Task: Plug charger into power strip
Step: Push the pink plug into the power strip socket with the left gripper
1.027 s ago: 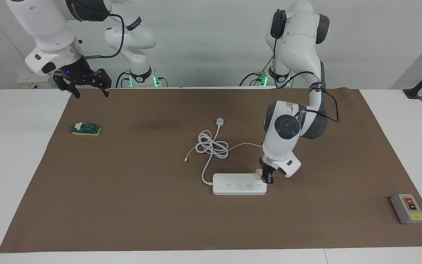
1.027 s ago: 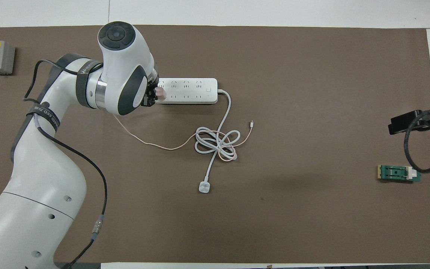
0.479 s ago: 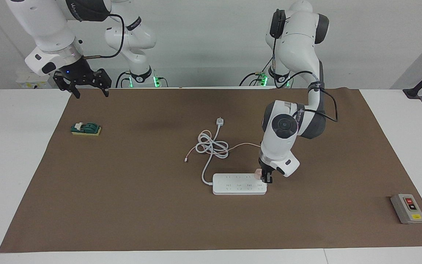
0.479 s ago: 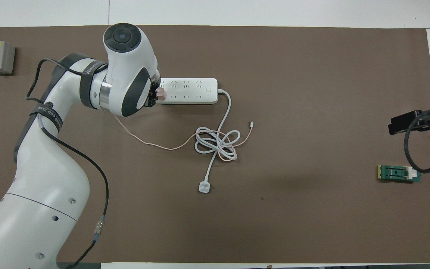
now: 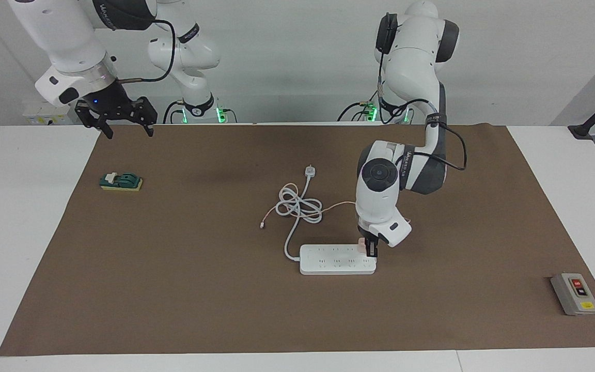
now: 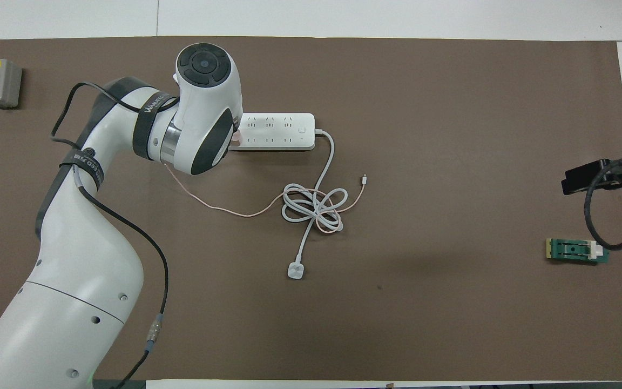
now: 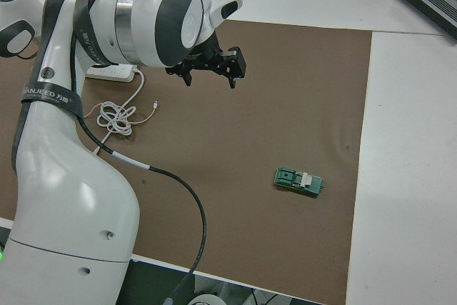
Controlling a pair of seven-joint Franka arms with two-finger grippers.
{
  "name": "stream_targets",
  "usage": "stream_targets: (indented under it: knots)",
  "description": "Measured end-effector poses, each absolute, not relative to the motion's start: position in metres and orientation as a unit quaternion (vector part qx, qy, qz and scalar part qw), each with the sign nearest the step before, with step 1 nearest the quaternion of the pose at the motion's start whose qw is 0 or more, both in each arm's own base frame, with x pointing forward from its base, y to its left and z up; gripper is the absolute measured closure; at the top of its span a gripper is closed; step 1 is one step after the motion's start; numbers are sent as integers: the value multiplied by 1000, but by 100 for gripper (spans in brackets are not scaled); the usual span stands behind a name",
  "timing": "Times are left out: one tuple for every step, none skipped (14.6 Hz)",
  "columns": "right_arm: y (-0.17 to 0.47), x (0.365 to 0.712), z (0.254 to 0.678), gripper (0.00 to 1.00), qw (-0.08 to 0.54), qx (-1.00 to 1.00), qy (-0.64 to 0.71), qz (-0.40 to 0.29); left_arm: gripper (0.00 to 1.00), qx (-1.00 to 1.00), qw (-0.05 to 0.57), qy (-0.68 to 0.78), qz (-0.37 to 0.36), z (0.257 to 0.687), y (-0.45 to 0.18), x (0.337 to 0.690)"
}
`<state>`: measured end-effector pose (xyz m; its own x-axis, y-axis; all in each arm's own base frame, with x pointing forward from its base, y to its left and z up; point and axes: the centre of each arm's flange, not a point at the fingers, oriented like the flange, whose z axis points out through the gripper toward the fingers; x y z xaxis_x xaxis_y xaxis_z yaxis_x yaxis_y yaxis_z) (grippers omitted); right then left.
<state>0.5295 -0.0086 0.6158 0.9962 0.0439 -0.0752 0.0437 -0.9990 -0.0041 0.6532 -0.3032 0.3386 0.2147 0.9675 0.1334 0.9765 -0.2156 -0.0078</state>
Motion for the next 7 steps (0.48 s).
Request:
stream_targets:
  knots:
    - [-9, 530, 616, 0, 1, -999, -22, 38, 71, -777, 45, -626, -50, 339, -303, 653]
    - [-9, 530, 616, 0, 1, -999, -22, 38, 71, -775, 44, -628, -49, 339, -303, 653]
    - [-9, 530, 616, 0, 1, -999, -22, 38, 71, -772, 42, -632, -44, 338, -301, 654]
    - [-9, 530, 616, 0, 1, -999, -22, 38, 71, -768, 38, -638, -36, 338, -297, 656]
    - [-9, 530, 616, 0, 1, -999, -22, 38, 71, -764, 33, -644, -26, 338, -293, 658]
    - [-9, 530, 616, 0, 1, -999, -22, 38, 71, -762, 28, -647, -16, 336, -289, 660]
    - [-9, 530, 616, 0, 1, -999, -22, 38, 71, -762, 24, -647, -8, 335, -286, 661]
